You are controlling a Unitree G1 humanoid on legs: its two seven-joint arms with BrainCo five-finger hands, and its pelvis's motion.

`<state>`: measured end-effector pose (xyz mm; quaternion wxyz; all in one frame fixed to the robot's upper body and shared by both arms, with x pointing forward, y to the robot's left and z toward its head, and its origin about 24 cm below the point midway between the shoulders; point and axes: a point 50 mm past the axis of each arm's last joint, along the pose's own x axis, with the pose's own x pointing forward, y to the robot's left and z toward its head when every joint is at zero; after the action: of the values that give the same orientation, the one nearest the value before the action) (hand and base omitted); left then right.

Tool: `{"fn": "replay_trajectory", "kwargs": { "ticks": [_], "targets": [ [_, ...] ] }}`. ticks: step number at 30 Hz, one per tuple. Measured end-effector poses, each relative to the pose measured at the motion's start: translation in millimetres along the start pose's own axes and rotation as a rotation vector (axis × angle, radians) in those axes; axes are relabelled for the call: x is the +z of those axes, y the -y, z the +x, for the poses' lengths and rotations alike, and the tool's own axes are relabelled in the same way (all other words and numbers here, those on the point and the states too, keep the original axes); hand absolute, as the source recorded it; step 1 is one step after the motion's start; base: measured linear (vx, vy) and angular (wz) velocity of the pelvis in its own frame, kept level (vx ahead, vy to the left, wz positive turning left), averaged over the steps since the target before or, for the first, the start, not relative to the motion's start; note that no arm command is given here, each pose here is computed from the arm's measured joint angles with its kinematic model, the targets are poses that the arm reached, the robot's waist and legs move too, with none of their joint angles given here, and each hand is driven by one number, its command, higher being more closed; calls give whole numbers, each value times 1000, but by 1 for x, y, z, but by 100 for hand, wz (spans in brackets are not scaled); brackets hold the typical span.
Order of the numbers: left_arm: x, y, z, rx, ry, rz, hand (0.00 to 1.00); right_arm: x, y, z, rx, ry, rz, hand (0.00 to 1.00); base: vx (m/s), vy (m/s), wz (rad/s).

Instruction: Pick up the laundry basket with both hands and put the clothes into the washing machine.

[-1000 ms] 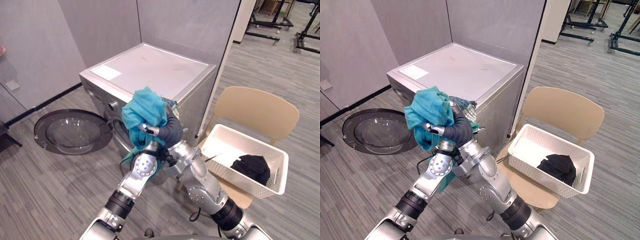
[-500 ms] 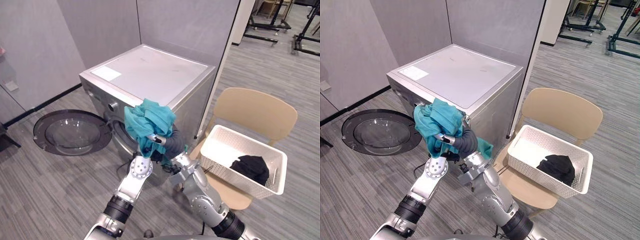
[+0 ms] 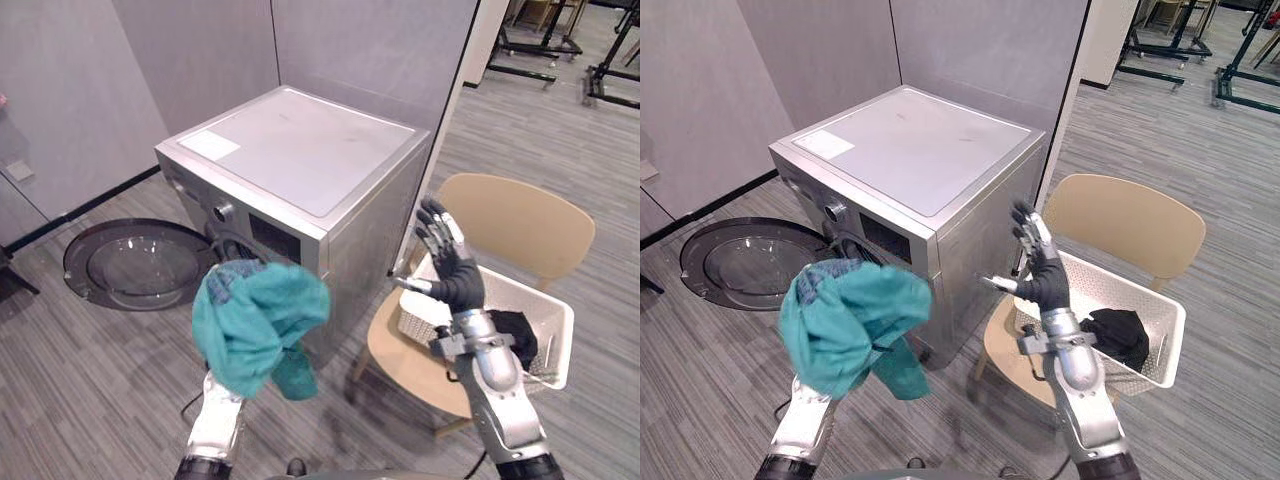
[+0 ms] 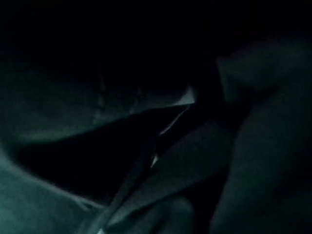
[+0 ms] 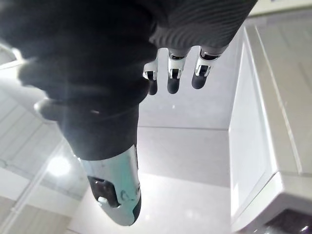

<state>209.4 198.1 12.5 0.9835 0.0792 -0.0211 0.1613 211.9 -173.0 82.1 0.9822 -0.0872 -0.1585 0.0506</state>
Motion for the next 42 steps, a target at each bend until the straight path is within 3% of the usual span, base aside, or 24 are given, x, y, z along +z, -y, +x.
{"fn": "replay_trajectory", "kwargs": {
  "ticks": [8, 15, 21, 26, 30, 36, 42],
  "targets": [
    [-78, -15, -30, -33, -368, 61, 100, -124, -10, -70, 108, -665, -103, 0, 30, -10, 32],
    [-106, -14, -45, -44, -533, 88, 100, -161, -26, -93, 149, -889, -232, 0, 14, 28, 115],
    [-131, -24, -77, -65, -693, 141, 100, -167, -33, -88, 117, -928, -225, 0, 136, 76, 51],
    [-133, -24, -82, -96, -713, 150, 100, -168, -27, -97, 67, -951, -230, 0, 188, 141, 59],
    [-126, -26, -65, -113, -662, 178, 100, -168, -31, -98, 69, -954, -214, 0, 348, 18, 91],
    [-113, 4, -43, -221, -571, 169, 100, -165, -27, -103, 57, -948, -218, 0, 407, -76, 97],
    [-114, 21, -58, -261, -589, 127, 100, -155, -31, -89, 38, -872, -182, 0, 528, -191, 15]
  ]
}}
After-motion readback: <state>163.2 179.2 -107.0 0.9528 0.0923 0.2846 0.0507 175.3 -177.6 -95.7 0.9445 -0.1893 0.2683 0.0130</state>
